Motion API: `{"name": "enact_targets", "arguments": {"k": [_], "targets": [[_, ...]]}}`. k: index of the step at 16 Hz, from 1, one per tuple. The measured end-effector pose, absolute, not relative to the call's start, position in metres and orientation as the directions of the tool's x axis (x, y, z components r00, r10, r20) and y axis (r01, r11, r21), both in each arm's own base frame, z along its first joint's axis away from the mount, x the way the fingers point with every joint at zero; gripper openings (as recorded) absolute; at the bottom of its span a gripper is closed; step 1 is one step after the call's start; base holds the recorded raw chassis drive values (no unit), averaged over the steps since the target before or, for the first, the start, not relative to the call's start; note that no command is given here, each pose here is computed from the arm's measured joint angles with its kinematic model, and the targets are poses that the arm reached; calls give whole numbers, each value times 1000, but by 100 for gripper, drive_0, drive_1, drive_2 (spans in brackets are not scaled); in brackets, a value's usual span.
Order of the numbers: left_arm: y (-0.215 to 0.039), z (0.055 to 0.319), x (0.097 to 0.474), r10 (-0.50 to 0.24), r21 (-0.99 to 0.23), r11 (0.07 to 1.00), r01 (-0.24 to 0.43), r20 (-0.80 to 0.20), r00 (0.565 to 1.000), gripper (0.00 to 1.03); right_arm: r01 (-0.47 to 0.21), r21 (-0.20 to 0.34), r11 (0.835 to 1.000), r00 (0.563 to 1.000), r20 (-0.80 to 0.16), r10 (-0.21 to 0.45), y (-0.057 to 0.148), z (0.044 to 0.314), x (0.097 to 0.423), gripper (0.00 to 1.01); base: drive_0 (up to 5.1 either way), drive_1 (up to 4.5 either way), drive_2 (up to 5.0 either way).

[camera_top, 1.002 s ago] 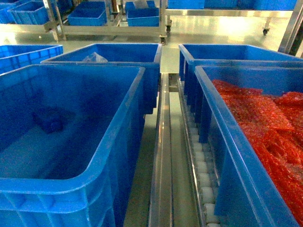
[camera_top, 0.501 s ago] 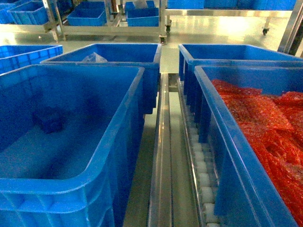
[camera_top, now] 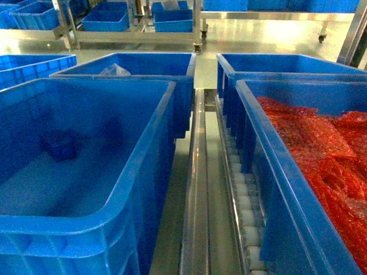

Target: Pick blue part to blue bin on bottom shelf

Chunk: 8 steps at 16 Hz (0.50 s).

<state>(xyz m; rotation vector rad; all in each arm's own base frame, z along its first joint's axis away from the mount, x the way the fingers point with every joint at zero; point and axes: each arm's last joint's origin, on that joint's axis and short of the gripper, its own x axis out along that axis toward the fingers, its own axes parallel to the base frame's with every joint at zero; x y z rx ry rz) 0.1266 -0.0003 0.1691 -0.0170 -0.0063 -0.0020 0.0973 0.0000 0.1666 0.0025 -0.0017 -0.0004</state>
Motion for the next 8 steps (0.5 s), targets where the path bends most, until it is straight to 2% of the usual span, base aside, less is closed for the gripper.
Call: {"name": "enact_targets", "arguments": {"k": [8], "targets": [[0,170,111,-2,-17,1000,2,12,1000,2,0,2,1000,1000,2,0,0,167,97,98,0,0,0]]}}
